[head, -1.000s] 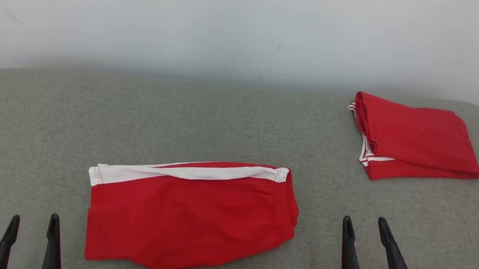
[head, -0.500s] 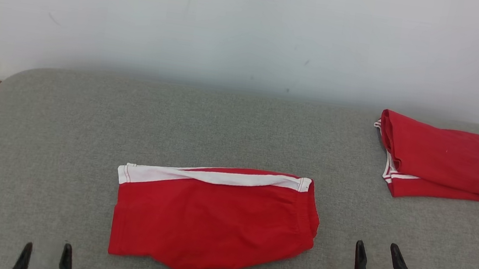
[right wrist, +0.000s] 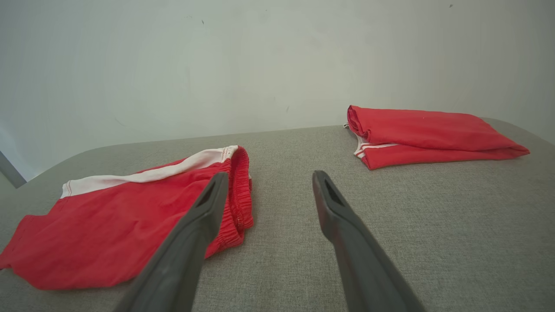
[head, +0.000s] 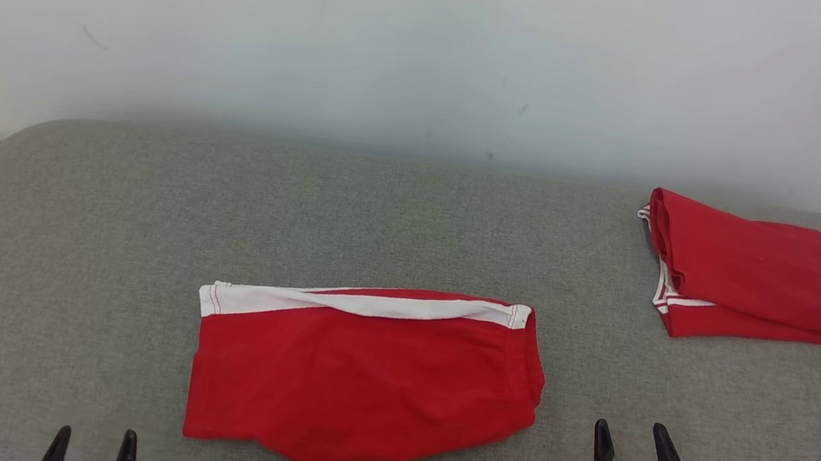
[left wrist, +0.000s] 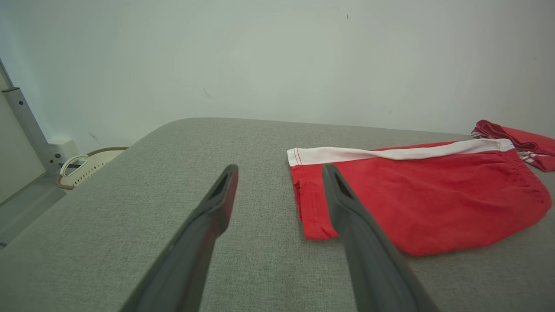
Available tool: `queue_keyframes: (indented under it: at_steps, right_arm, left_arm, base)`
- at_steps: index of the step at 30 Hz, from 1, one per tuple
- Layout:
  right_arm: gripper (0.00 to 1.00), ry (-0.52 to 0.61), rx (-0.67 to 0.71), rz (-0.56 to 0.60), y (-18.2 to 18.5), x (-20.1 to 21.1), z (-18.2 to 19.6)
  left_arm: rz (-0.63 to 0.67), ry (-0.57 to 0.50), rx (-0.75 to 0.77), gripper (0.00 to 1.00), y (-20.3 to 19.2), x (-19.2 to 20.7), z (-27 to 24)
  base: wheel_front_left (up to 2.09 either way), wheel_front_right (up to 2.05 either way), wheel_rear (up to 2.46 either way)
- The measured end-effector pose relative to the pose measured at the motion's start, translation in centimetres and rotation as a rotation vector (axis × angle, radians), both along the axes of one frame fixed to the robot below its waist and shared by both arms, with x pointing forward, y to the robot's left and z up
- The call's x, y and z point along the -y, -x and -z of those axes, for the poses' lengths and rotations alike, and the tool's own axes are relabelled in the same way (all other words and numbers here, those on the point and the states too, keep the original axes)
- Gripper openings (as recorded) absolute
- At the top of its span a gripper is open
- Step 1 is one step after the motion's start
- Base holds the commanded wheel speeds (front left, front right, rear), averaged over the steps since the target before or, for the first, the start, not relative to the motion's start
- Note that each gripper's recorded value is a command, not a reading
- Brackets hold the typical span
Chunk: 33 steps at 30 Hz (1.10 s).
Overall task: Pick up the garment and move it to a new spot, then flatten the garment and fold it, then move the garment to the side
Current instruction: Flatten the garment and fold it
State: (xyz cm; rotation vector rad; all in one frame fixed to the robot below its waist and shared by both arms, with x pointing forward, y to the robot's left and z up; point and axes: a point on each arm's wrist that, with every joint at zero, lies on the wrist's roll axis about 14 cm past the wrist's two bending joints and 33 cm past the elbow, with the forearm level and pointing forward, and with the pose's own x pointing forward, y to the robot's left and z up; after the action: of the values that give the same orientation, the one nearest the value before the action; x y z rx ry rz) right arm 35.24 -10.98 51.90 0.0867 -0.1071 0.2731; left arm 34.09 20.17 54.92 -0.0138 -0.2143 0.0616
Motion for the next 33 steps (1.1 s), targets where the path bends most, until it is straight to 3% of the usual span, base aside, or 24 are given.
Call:
queue_keyframes:
  at_steps: [27,33]
  right_arm:
    - [1.0,-0.003,-0.016,0.009,0.0,0.3,0.3]
    - [1.0,0.014,0.009,-0.041,-0.9,-1.3,-0.7]
  left_arm:
    - [0.029,-0.019,-0.004,1.0,-0.1,0.6,0.1]
    - [0.011,-0.005,-0.013,1.0,0.1,0.1,0.5]
  base:
    - [0.0,0.0,0.0]
    - [0.0,0.0,0.0]
